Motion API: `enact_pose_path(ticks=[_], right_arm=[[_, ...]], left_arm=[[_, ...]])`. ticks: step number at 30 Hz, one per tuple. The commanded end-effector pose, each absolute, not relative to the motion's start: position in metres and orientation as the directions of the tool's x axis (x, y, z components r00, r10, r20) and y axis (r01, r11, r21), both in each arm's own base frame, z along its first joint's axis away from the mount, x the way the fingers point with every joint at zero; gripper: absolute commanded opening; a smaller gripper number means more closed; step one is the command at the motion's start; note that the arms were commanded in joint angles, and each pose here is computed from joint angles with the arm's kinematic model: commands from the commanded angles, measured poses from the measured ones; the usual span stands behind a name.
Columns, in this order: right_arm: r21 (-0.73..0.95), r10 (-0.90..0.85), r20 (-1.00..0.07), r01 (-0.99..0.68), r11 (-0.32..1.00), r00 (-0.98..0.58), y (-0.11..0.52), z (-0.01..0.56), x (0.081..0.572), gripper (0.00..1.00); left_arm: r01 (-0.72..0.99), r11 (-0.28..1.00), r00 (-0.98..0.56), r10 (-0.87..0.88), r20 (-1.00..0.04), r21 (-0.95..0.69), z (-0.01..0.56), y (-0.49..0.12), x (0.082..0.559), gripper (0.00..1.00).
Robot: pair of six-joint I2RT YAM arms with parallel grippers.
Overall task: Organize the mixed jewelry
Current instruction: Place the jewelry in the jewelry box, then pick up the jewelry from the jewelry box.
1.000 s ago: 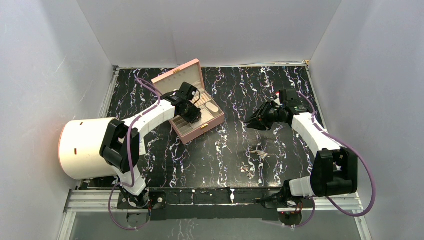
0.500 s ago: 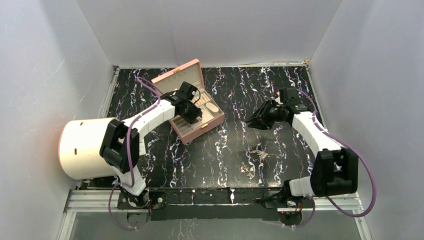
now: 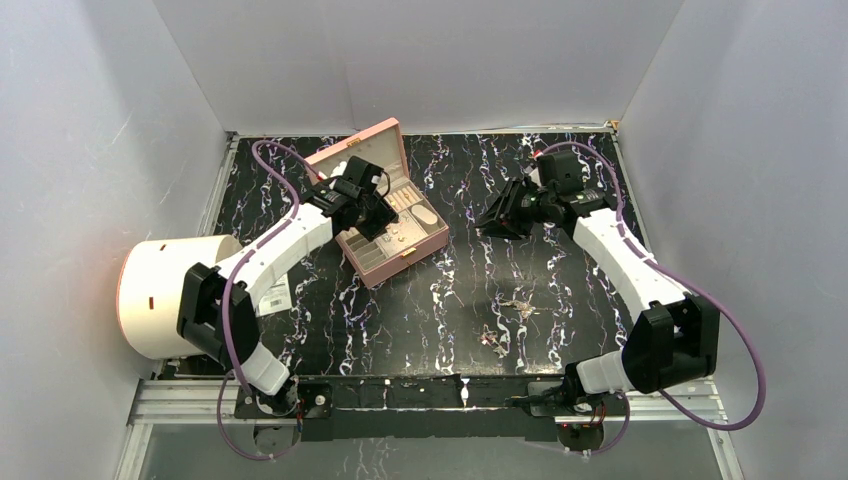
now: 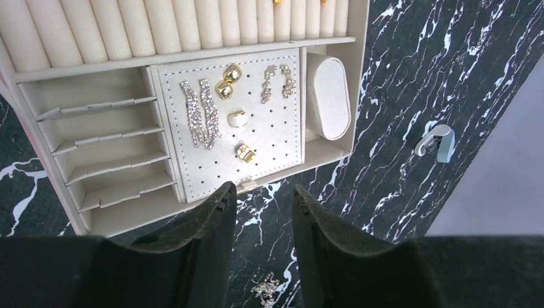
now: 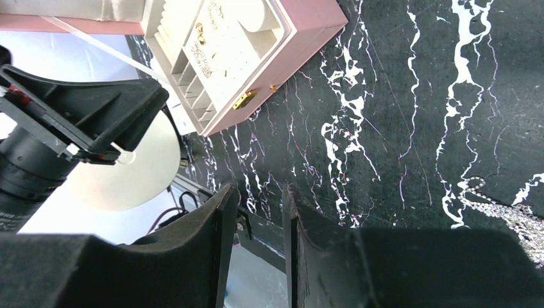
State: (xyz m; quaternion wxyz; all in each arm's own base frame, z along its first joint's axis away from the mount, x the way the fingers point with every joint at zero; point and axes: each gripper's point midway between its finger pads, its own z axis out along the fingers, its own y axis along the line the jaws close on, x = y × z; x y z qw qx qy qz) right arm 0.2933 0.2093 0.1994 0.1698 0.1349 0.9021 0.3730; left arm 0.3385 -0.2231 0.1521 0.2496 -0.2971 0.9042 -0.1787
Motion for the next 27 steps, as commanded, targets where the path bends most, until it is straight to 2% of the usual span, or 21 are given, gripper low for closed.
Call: enact_pose_path(ticks=[1, 8, 27], right_arm=[[0.677, 0.361, -0.269, 0.092, 0.73, -0.893, 0.212, 0.205, 0.3, 0.4], [0.658, 0.354, -0.279, 0.091, 0.748, -0.893, 0.208, 0.203, 0.294, 0.4], [0.632, 0.326, -0.299, 0.07, 0.772, -0.897, 0.206, 0.2, 0.296, 0.4]], left_arm=[[-0.387, 0.812, -0.687, -0.57, -0.45, -0.437, 0.167, -0.222, 0.346, 0.36], [-0.376, 0.874, -0.702, -0.486, -0.521, -0.308, 0.148, -0.226, 0.353, 0.37], [-0.386, 0.895, -0.734, -0.445, -0.514, -0.223, 0.118, -0.231, 0.354, 0.24]])
